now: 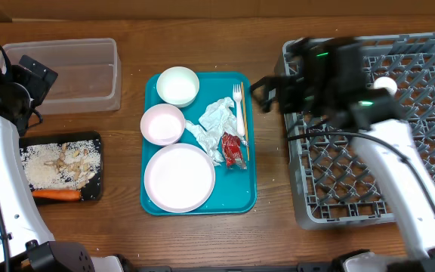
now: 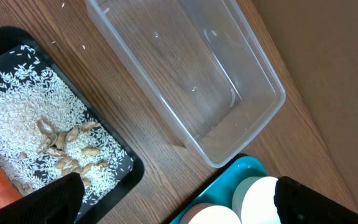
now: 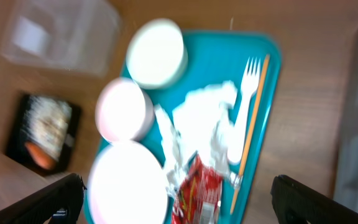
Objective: Sort waste into correct bins and load items into the dishwasher rack
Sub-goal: 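Move the right gripper to the white plate and grasp its edge, then lift the white plate and stand it upright in the dish rack's right side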
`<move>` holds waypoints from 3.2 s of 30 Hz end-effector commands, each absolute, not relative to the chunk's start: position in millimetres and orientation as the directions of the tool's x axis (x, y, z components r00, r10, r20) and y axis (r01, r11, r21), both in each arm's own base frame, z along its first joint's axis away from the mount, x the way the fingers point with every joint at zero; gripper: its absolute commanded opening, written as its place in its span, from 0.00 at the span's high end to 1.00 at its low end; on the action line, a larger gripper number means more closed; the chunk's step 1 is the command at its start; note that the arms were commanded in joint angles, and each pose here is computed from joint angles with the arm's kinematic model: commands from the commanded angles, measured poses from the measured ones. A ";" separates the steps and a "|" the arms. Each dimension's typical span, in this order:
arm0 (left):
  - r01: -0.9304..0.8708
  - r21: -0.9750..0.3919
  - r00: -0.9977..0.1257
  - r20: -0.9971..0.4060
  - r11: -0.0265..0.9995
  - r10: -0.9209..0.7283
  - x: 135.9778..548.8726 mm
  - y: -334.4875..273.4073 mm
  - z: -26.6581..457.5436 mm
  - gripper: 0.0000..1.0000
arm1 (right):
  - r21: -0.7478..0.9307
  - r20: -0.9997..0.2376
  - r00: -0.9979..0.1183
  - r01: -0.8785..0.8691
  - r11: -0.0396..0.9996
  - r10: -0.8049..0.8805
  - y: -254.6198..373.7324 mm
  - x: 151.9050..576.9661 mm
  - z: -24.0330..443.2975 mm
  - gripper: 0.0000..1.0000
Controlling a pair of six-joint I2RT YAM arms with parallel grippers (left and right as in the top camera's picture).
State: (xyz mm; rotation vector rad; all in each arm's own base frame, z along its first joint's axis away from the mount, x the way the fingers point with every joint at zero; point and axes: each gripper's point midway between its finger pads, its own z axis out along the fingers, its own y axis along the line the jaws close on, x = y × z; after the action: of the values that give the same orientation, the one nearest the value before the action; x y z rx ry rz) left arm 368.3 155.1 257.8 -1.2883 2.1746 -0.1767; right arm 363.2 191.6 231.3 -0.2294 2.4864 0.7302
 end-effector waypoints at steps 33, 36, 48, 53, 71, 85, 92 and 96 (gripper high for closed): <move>-0.755 -0.413 -0.336 -0.424 0.509 -0.841 368.3 154.0 262.3 0.00 | 0.395 -0.236 -0.963 -0.218 0.893 -0.130 290.1 279.7 149.4 0.30; -0.754 -0.413 -0.336 -0.424 0.510 -0.841 368.3 153.9 262.3 0.00 | 0.321 -0.106 -0.993 -0.091 0.943 -0.060 281.0 259.0 124.4 0.31; -0.755 -0.413 -0.336 -0.424 0.509 -0.841 368.3 154.0 262.3 0.00 | 0.100 -0.035 -0.977 0.206 0.973 0.210 285.1 219.0 51.0 0.39; -0.755 -0.413 -0.336 -0.424 0.510 -0.841 368.3 154.0 262.3 0.00 | 0.149 -0.034 -0.971 0.229 0.962 0.236 289.8 218.6 30.4 0.43; -0.755 -0.413 -0.336 -0.424 0.509 -0.841 368.3 154.0 262.3 0.00 | 0.192 -0.023 -0.973 0.223 0.956 0.232 295.1 216.3 18.2 0.60; -0.755 -0.413 -0.336 -0.424 0.509 -0.841 368.3 154.0 262.3 0.00 | 0.207 -0.013 -0.975 0.212 0.955 0.220 295.0 213.5 11.0 0.88; -0.755 -0.413 -0.336 -0.423 0.509 -0.842 368.4 154.0 261.9 0.00 | 0.195 -0.035 -0.985 0.157 0.968 0.167 301.7 222.0 37.6 0.96; -0.755 -0.413 -0.336 -0.423 0.509 -0.842 368.5 154.1 261.8 0.00 | 0.197 -0.051 -0.995 0.074 0.978 0.086 307.1 225.5 62.9 0.96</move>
State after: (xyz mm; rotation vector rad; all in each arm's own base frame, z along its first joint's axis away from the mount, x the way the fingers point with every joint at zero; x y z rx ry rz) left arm 368.3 155.1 257.9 -1.2886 2.1744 -0.1774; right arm 215.8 294.0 37.9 0.2591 3.0980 0.2552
